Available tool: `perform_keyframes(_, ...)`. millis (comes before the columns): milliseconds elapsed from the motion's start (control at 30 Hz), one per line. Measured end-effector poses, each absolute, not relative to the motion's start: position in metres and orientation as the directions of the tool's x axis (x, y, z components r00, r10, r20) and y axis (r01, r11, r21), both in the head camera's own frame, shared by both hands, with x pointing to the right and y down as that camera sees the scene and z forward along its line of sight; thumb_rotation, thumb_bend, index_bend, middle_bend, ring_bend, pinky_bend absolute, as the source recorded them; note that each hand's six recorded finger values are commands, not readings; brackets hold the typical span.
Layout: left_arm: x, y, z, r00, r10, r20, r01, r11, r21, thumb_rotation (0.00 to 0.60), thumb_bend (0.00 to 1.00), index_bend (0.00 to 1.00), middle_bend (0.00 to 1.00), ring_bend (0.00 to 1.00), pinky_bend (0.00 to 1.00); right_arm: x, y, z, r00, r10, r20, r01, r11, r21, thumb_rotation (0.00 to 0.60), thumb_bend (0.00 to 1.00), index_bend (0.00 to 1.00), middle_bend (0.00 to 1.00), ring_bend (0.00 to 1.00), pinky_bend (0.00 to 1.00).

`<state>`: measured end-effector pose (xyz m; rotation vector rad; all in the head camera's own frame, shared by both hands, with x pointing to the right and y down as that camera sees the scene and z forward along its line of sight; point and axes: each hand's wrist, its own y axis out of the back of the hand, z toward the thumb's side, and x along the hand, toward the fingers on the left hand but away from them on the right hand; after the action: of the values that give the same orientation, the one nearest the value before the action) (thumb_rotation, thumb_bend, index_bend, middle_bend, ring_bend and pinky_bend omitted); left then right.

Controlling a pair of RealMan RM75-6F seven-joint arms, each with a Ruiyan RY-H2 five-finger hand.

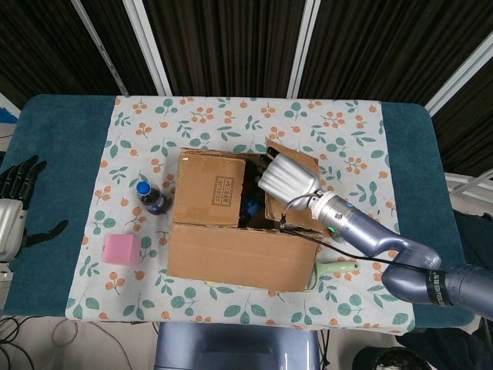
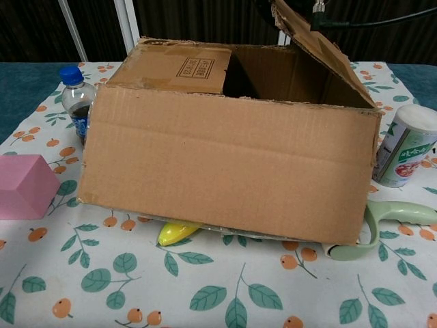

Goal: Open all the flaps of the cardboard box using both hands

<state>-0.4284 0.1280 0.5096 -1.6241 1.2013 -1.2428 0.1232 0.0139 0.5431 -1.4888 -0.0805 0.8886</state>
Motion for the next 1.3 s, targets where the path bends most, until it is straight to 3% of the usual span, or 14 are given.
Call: perform_keyframes(1300, -0.417, 0.132, 0.504, 0.125, -0.958, 0.256, -0.246, -0.28, -0.928, 0.6, 0.15, 0.0, 0.0, 0.0, 0.05, 0.157, 0.025, 0.496, 0.637, 0.593, -0.493, -0.494, -0.177, -0.851, 0.6, 1.0, 0.53, 0.4, 0.24, 0.26)
